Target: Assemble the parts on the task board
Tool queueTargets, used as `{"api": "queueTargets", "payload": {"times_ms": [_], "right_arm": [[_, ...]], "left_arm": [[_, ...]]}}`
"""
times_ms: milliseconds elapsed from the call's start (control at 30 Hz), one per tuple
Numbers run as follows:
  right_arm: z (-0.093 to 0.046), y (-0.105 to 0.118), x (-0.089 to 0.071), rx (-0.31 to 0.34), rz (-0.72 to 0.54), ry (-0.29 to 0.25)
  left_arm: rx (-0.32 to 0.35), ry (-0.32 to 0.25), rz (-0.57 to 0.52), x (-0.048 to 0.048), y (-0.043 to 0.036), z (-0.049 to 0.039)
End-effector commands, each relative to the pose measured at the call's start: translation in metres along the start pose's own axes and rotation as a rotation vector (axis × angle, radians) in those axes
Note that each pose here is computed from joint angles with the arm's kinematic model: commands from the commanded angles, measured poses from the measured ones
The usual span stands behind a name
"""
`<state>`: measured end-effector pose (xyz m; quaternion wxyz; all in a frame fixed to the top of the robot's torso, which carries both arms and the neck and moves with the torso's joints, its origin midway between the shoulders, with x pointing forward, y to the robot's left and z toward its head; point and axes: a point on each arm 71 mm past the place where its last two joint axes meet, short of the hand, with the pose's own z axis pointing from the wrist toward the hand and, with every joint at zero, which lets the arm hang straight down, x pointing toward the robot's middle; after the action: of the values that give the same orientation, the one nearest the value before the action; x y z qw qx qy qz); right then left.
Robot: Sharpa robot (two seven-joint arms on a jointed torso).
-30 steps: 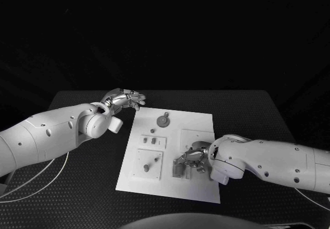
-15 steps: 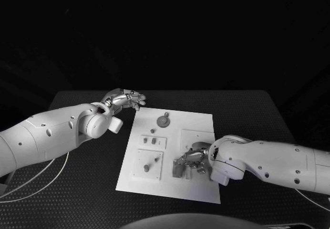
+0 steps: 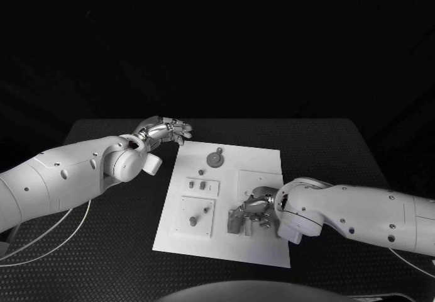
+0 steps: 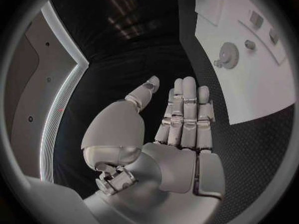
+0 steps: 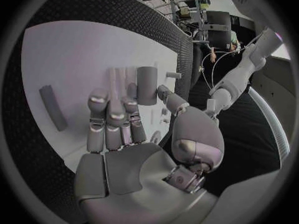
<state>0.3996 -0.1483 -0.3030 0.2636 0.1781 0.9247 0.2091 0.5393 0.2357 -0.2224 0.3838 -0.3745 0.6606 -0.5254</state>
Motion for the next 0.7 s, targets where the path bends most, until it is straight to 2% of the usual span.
{"api": "queueTargets", "payload": {"times_ms": [33,700], "right_arm": [[0.0019,0.0009,0.0114,-0.013,-0.029,0.049],[0.0017,-0.0023,0.0073,-0.018,-0.017,0.026]], "left_arm": [[0.007,0.014,-0.010,0.0017,-0.0013,0.0004],[0.004,0.013,-0.009,0.0011,-0.0010,0.0002]]}}
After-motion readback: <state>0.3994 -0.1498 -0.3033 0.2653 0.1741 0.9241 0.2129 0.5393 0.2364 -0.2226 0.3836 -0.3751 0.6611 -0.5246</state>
